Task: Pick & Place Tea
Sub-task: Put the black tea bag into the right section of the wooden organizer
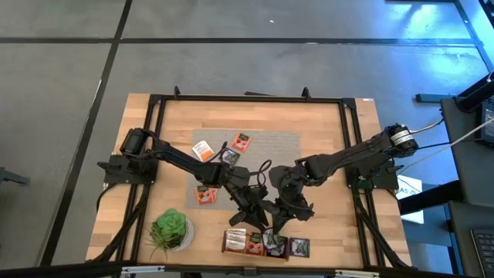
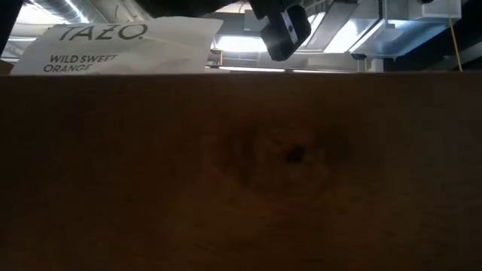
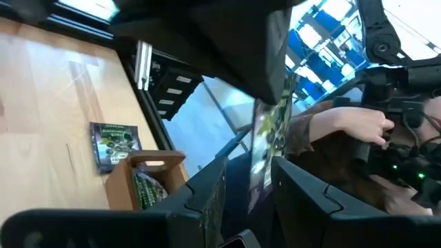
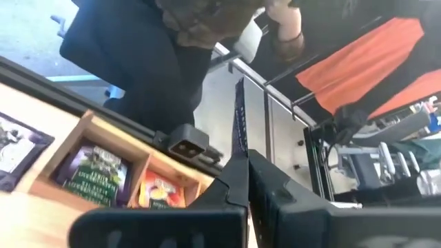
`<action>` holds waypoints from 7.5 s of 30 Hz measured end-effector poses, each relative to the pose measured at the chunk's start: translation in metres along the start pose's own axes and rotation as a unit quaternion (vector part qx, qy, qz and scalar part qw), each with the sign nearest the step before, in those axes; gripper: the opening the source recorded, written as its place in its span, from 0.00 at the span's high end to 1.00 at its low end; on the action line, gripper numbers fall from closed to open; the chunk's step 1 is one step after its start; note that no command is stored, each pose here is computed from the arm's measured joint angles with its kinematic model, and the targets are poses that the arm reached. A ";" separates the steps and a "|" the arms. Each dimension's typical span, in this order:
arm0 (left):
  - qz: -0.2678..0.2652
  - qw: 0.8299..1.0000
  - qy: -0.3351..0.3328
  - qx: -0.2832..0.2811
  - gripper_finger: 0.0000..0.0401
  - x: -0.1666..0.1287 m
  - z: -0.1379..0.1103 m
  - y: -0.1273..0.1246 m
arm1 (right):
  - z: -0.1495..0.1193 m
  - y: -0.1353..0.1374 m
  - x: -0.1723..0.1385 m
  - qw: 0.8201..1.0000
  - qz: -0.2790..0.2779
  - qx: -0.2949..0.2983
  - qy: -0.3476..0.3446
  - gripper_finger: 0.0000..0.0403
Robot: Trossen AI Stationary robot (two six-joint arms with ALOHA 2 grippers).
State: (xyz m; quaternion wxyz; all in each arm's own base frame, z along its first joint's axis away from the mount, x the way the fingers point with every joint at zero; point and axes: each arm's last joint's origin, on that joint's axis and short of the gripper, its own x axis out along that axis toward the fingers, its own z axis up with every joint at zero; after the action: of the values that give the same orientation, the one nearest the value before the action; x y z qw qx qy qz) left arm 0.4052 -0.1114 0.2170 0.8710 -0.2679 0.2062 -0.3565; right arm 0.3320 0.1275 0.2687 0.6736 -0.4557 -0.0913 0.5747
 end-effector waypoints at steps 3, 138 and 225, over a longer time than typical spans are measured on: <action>0.000 1.000 0.000 0.000 0.72 0.000 0.000 0.000 | 0.005 0.000 0.004 1.000 0.005 -0.003 -0.004 0.99; 0.315 0.925 -0.092 0.190 0.67 -0.105 -0.013 -0.014 | 0.079 0.046 0.020 0.525 -0.287 0.775 0.203 1.00; 0.387 0.908 -0.086 0.134 0.68 -0.108 -0.021 -0.011 | 0.067 0.179 0.118 0.563 -0.153 0.743 0.327 0.70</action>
State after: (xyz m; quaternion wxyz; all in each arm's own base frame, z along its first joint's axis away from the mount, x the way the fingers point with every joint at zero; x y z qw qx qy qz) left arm 0.3174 -0.0457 0.2258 0.9826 -0.0773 0.1684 0.0085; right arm 0.2029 0.2497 0.1306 0.8357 0.0699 0.5265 0.1396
